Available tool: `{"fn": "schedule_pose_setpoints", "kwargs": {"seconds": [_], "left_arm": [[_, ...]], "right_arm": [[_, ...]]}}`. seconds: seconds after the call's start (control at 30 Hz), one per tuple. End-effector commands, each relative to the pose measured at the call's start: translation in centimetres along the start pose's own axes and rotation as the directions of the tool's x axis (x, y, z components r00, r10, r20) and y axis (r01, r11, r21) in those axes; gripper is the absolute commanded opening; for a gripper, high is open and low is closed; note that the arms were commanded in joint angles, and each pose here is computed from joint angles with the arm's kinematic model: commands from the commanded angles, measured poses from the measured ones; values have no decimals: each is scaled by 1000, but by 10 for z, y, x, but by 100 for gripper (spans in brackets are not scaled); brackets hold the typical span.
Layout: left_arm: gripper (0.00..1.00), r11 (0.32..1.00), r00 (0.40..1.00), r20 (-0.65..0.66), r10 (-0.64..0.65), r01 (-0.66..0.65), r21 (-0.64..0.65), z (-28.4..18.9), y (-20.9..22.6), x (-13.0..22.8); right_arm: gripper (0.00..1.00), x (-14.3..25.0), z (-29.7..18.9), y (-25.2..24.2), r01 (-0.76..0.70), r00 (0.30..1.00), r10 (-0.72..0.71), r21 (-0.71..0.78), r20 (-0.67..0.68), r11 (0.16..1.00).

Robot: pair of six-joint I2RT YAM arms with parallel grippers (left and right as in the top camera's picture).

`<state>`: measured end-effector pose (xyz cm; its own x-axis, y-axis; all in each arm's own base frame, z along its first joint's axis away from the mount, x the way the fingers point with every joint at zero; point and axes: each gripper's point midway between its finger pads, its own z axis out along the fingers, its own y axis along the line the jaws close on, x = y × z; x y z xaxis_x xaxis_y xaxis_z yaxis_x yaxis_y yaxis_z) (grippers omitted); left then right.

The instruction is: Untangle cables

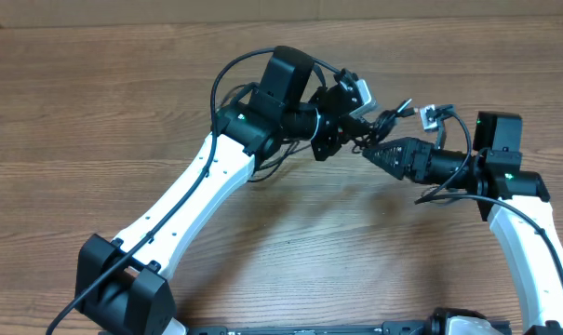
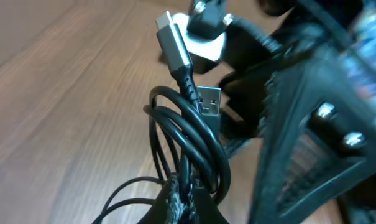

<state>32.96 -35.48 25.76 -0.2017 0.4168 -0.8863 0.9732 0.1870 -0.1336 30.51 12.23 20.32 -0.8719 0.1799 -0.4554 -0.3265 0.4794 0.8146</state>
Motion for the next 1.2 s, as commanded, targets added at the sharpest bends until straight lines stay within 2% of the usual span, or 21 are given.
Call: {"fn": "schedule_pose_setpoints", "kwargs": {"seconds": [0.0, 0.13, 0.3, 0.4, 0.57, 0.67, 0.83, 0.93, 1.0, 1.03, 1.07, 1.1, 1.17], "left_arm": [[4, 985, 995, 81, -63, 49, 167, -4, -29, -23], [4, 966, 987, 108, -118, 89, 242, -7, -40, -34], [4, 949, 985, 122, -125, 83, 306, -10, -51, -38], [4, 923, 973, 108, -205, 156, 352, -13, -56, -43], [4, 916, 966, 102, -237, 187, 355, -13, -56, -45], [4, 905, 952, 107, -286, 231, 357, -15, -52, -52], [4, 869, 907, 130, -401, 332, 366, -23, -41, -70], [4, 810, 852, 106, -513, 440, 388, -26, -39, -78], [4, 772, 818, 80, -569, 498, 395, -27, -39, -78], [4, 761, 809, 72, -583, 513, 396, -27, -39, -78], [4, 761, 809, 72, -584, 514, 396, -26, -39, -78], [4, 761, 809, 71, -583, 513, 397, -26, -39, -78], [4, 761, 809, 71, -583, 513, 397, -26, -39, -78]], "right_arm": [[100, -1, -1, 4, 164, 986, -164, -19, 5, 986], [97, -2, -1, 4, 199, 980, -199, -22, 7, 980], [94, -3, -1, 5, 209, 978, -209, -21, 12, 978], [86, -9, -1, 13, 308, 951, -306, -59, 40, 949], [86, -11, -2, 21, 374, 927, -369, -95, 58, 923], [89, -11, -2, 22, 458, 889, -454, -95, 68, 884], [90, -24, -3, 27, 602, 797, -592, -71, 118, 795], [89, -42, -6, 36, 698, 709, -683, -39, 176, 715], [89, -50, -7, 41, 713, 691, -695, -29, 201, 701], [84, -53, -8, 43, 712, 690, -693, -28, 210, 701], [73, -56, -9, 44, 712, 689, -691, -27, 218, 701], [56, -56, -9, 45, 711, 690, -690, -28, 219, 702], [29, -55, -9, 44, 707, 695, -686, -30, 217, 706]]}}
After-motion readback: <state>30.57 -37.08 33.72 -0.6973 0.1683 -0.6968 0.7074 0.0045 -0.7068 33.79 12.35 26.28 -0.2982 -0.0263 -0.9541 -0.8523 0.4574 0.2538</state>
